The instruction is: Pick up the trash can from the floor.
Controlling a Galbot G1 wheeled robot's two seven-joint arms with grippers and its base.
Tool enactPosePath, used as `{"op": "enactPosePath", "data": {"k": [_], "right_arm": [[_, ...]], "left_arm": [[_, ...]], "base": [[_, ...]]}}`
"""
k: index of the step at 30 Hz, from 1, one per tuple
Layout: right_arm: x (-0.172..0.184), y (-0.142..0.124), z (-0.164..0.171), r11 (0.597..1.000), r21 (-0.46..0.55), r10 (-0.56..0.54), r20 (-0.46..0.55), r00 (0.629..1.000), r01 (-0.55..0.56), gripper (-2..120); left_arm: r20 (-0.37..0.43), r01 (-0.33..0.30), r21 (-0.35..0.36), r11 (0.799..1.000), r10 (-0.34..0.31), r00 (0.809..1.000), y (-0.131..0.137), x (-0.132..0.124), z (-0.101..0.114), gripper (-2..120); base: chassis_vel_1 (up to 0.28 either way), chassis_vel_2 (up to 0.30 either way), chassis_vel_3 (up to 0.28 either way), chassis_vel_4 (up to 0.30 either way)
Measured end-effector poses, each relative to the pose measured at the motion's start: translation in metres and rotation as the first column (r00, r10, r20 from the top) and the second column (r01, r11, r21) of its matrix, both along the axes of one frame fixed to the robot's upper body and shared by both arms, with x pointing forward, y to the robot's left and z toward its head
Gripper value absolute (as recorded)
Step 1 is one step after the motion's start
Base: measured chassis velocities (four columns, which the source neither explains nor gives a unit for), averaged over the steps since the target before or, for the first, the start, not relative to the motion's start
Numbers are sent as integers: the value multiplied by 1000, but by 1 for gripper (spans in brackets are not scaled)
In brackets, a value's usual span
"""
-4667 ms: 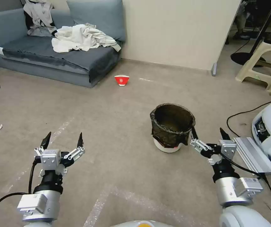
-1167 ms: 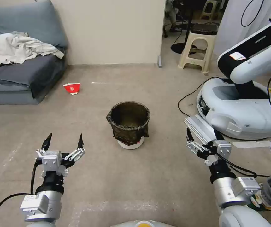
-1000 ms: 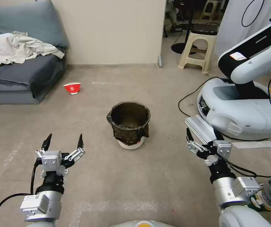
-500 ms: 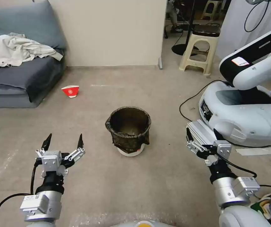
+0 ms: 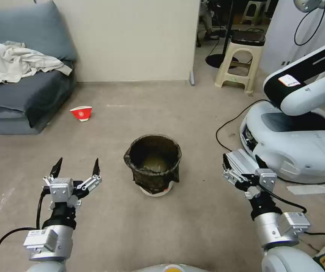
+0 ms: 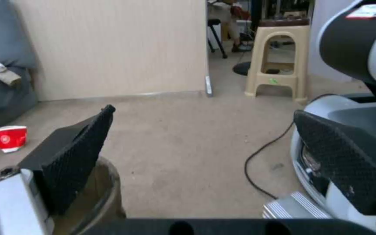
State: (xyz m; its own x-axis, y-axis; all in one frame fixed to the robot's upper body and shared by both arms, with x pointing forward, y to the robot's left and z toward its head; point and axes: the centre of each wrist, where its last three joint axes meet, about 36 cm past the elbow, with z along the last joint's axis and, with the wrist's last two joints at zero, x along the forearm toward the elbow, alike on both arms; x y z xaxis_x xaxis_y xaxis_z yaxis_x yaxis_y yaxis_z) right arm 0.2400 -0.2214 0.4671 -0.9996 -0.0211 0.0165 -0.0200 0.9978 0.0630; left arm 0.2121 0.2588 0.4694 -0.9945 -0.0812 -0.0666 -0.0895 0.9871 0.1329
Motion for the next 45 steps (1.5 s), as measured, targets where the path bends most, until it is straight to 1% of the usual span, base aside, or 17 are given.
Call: {"op": "enactPosePath", "data": {"k": [12, 21, 25, 28, 29, 31, 33, 34, 37, 38, 39, 41, 43, 44, 45], "right_arm": [[1, 1, -4, 1000, 3, 1, -3, 1000, -1, 100], [2, 0, -8, 1000, 0, -1, -16, 1000, 1, 100], [4, 0, -11, 1000, -2, -1, -23, 1000, 1, 100], [5, 0, -14, 1000, -3, 0, -31, 1000, 0, 100], [5, 0, -14, 1000, -3, 0, -31, 1000, 0, 100], [5, -1, -16, 1000, -6, 1, -40, 999, -2, 100], [5, -1, -18, 1000, -6, 1, -48, 999, -1, 100], [5, -1, -18, 1000, -6, 1, -48, 999, -1, 100], [6, 0, -21, 1000, -4, -3, -62, 998, 3, 100], [6, 0, -22, 1000, -4, -4, -66, 998, 4, 100], [6, 0, -22, 1000, -4, -4, -66, 998, 4, 100], [7, 0, -23, 1000, -6, -6, -71, 997, 5, 100], [9, -1, -25, 1000, -9, -10, -79, 997, 9, 100], [9, -1, -25, 1000, -9, -10, -79, 997, 9, 100], [9, -2, -27, 1000, -12, -13, -82, 997, 12, 100]], "left_arm": [[-2, 6, -2, 1000, -6, 1000, 3, 4, -3, 100], [-18, 12, -9, 1000, -12, 1000, 5, 7, -4, 100], [-36, 29, -22, 999, -30, 999, 6, 12, -3, 100], [-65, 60, -53, 997, -63, 996, 9, 23, 3, 100], [-65, 60, -53, 997, -63, 996, 9, 23, 3, 100], [-103, 82, -92, 992, -91, 991, 10, 33, 9, 100], [-144, 102, -112, 989, -118, 983, 11, 44, 16, 100], [-144, 102, -112, 989, -118, 983, 11, 44, 16, 100], [-212, 129, -111, 985, -151, 965, 11, 58, 21, 100], [-234, 133, -110, 985, -156, 960, 11, 62, 21, 100], [-234, 133, -110, 985, -156, 960, 11, 62, 21, 100], [-269, 137, -112, 984, -163, 949, 10, 68, 20, 100], [-328, 139, -126, 982, -173, 929, 9, 78, 16, 100], [-328, 139, -126, 982, -173, 929, 9, 78, 16, 100], [-347, 139, -132, 981, -177, 921, 7, 81, 15, 100]], "base": [[-167, 166, 158, -158], [-6, 11, 8, 1], [0, 0, 0, 0], [0, 0, 0, 0], [0, 0, 0, 0], [0, 0, 0, 0], [0, 0, 0, 0], [0, 0, 0, 0], [0, 0, 0, 0], [0, 0, 0, 0], [0, 0, 0, 0], [0, 0, 0, 0], [0, 0, 0, 0], [0, 0, 0, 0], [0, 0, 0, 0]]}}
